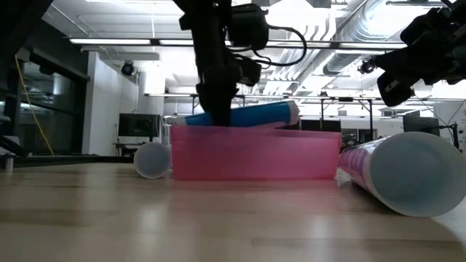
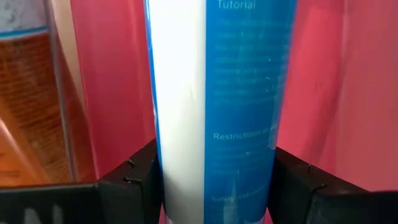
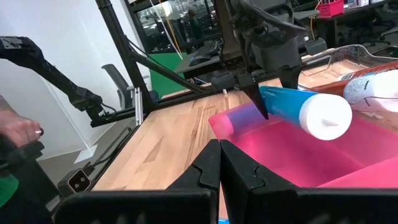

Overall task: Pick & place silicon tubes, Sealant and Lysol wipes
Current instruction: Put the bottom left blue sealant into the pink bin, then put the top blue sealant into the pink bin

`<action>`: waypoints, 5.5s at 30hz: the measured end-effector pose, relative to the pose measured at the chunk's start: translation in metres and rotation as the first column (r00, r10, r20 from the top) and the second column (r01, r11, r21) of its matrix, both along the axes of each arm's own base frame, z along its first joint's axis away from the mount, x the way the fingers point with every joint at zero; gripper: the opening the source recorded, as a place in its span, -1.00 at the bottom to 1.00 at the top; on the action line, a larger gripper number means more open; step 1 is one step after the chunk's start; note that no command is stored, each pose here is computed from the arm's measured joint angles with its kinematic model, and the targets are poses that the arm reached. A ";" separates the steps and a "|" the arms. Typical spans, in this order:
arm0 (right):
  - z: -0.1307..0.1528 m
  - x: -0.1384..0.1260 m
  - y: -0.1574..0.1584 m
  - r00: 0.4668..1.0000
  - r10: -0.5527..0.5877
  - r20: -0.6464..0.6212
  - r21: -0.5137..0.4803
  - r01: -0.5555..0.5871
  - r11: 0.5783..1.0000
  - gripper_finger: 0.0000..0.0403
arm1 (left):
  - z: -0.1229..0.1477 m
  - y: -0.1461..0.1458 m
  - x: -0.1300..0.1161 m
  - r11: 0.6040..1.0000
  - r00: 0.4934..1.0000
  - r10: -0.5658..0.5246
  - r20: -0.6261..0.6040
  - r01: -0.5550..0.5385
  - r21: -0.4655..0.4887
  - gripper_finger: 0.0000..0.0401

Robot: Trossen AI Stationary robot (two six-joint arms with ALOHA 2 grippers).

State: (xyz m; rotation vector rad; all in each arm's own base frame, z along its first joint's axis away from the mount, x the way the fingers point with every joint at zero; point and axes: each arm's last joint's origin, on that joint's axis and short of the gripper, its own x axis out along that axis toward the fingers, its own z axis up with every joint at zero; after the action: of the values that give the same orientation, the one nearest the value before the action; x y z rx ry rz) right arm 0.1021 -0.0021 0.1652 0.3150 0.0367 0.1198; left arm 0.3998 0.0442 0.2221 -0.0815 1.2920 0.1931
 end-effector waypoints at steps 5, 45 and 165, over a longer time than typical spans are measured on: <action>0.000 0.000 0.000 1.000 0.000 -0.001 0.000 0.000 1.000 -1.00 | -0.010 0.000 0.001 1.000 0.999 0.004 -0.044 -0.004 -0.005 -0.03; 0.000 0.000 0.000 1.000 0.001 0.004 0.000 -0.001 1.000 -1.00 | 0.007 -0.015 0.001 0.991 0.990 0.135 0.046 -0.136 0.004 0.26; 0.000 0.000 0.000 1.000 0.001 -0.003 0.000 -0.001 1.000 -1.00 | -0.080 -0.058 -0.135 0.019 -0.043 0.990 0.133 -0.902 -0.431 0.64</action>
State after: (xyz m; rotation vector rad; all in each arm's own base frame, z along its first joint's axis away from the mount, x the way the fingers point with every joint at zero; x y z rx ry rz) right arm 0.1025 -0.0021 0.1650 0.3155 0.0402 0.1200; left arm 0.2651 -0.0137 0.1420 -1.2641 0.5348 1.2486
